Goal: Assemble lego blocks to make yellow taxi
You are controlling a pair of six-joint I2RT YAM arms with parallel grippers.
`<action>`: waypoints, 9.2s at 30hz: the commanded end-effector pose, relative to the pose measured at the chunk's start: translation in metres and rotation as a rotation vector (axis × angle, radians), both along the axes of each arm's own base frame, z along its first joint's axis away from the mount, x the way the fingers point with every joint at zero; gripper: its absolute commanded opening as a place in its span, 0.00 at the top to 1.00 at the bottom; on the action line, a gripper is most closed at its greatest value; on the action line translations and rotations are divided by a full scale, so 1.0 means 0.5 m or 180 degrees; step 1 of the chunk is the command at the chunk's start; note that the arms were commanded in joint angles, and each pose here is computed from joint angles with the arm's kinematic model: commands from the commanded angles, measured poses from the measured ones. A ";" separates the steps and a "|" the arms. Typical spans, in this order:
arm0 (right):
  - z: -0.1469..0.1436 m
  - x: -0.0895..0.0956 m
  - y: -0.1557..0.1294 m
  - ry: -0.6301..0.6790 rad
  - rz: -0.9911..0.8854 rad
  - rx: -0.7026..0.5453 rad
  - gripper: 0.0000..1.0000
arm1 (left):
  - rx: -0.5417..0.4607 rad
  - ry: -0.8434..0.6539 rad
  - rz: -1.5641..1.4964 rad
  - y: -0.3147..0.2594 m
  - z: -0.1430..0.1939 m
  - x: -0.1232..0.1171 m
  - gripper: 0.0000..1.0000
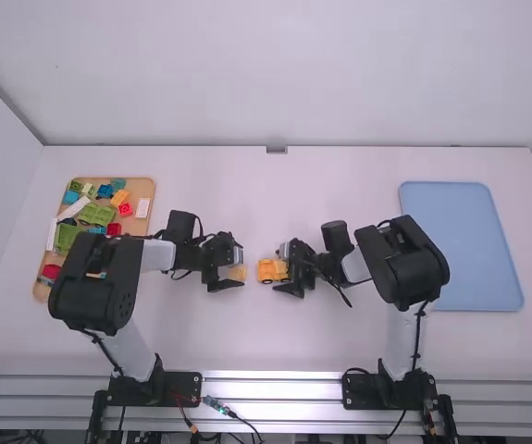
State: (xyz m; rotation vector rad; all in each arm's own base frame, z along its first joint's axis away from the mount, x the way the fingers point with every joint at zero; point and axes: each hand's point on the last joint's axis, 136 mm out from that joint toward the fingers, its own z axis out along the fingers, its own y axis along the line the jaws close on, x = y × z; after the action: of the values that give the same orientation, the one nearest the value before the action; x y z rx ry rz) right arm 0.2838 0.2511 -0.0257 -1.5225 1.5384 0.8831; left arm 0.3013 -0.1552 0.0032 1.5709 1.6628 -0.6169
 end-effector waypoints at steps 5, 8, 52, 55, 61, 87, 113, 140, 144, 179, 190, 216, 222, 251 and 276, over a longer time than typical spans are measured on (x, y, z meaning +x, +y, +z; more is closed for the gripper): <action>-0.010 -0.015 -0.006 -0.0113 0.0054 0.0011 0.01 | -0.0042 0.0161 0.0057 0.004 -0.024 -0.028 0.05; -0.010 -0.019 -0.008 -0.0147 0.0054 0.0023 0.01 | -0.0047 0.0139 0.0053 0.004 -0.023 -0.027 0.07; 0.001 -0.022 -0.023 -0.0080 0.0240 0.0153 0.47 | 0.0039 0.0245 0.0065 0.007 -0.039 -0.018 0.23; 0.001 -0.023 -0.022 -0.0070 0.0246 0.0151 0.48 | 0.0040 0.0249 0.0055 0.005 -0.038 -0.017 0.25; 0.001 -0.020 -0.027 -0.0064 0.0219 0.0149 0.49 | 0.0014 0.0218 0.0052 0.002 -0.029 -0.007 0.31; -0.002 -0.023 -0.024 -0.0056 0.0228 0.0124 0.48 | 0.0098 0.0325 0.0105 0.012 -0.041 -0.015 0.49; -0.003 -0.019 -0.029 -0.0047 0.0201 0.0123 0.48 | 0.0092 0.0350 0.0109 0.012 -0.032 -0.006 0.73; -0.002 -0.016 -0.032 -0.0036 0.0171 0.0127 0.47 | 0.0087 0.0492 -0.0302 -0.133 0.042 0.006 0.84; -0.002 -0.014 -0.032 -0.0032 0.0166 0.0128 0.47 | 0.0077 0.0457 -0.0372 -0.146 0.036 -0.006 0.86; -0.004 -0.011 -0.033 -0.0059 0.0143 0.0096 0.47 | 0.0201 0.0520 -0.0147 -0.151 -0.015 -0.034 0.85; -0.004 -0.010 -0.033 -0.0061 0.0143 0.0095 0.47 | 0.0157 0.0405 -0.0156 -0.149 -0.027 -0.044 0.70; -0.006 -0.012 -0.034 -0.0047 0.0139 0.0084 0.47 | -0.0163 0.0128 0.0129 -0.112 0.140 0.010 0.17; -0.005 -0.012 -0.033 -0.0048 0.0142 0.0090 0.47 | -0.0164 0.0105 0.0026 -0.131 0.124 -0.012 0.98; -0.006 -0.013 -0.033 -0.0049 0.0150 0.0089 0.47 | -0.0261 0.0673 -0.0038 -0.151 -0.011 -0.027 0.98; -0.005 -0.012 -0.033 -0.0061 0.0147 0.0090 0.47 | -0.0163 -0.0284 0.0312 -0.069 0.230 0.016 0.98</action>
State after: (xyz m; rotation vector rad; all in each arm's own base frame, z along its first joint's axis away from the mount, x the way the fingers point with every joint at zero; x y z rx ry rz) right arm 0.2789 0.2359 -0.0245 -1.5482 1.4701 0.9049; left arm 0.2979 -0.2056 0.0853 1.4739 1.7054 -0.6731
